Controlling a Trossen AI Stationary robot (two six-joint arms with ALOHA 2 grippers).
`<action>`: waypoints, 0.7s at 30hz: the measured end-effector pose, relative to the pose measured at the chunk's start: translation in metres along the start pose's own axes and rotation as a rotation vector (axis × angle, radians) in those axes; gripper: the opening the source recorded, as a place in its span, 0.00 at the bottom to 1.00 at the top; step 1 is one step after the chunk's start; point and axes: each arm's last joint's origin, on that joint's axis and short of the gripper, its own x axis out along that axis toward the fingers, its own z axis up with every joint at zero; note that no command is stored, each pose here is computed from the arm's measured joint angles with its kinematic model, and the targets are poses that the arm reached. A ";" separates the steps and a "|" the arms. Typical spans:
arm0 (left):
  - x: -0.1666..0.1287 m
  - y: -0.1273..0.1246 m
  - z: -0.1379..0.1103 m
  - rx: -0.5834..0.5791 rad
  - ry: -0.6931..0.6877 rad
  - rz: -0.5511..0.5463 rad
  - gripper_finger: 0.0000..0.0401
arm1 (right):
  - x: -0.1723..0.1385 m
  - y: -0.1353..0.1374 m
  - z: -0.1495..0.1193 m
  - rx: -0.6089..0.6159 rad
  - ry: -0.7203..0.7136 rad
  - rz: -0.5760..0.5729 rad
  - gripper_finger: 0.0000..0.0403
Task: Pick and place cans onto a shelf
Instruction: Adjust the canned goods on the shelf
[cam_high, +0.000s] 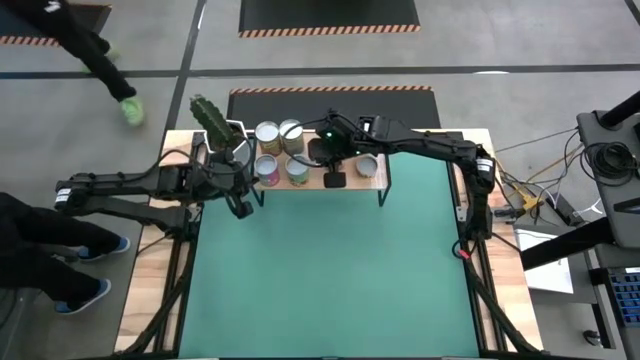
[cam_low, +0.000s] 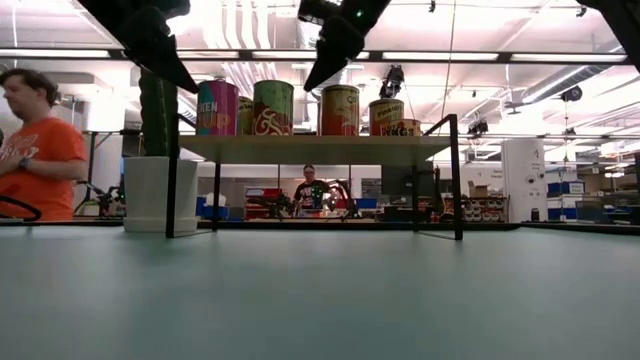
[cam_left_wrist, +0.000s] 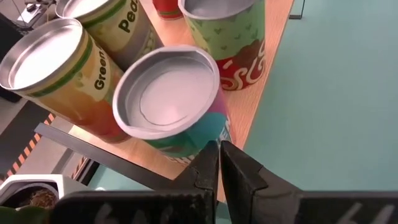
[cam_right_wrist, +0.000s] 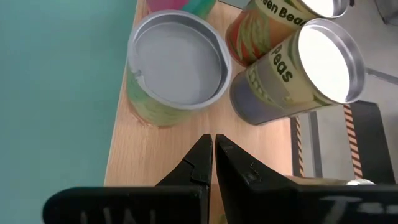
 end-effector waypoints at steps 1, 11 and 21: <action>0.001 0.000 -0.001 0.002 0.003 0.000 0.00 | -0.003 0.000 0.000 -0.001 0.001 0.001 0.02; 0.005 -0.002 -0.006 -0.002 0.023 0.001 0.00 | 0.014 0.003 -0.001 -0.016 0.013 0.021 0.02; 0.008 -0.002 -0.006 -0.001 0.026 0.056 0.00 | 0.029 0.007 0.001 -0.017 -0.029 0.086 0.02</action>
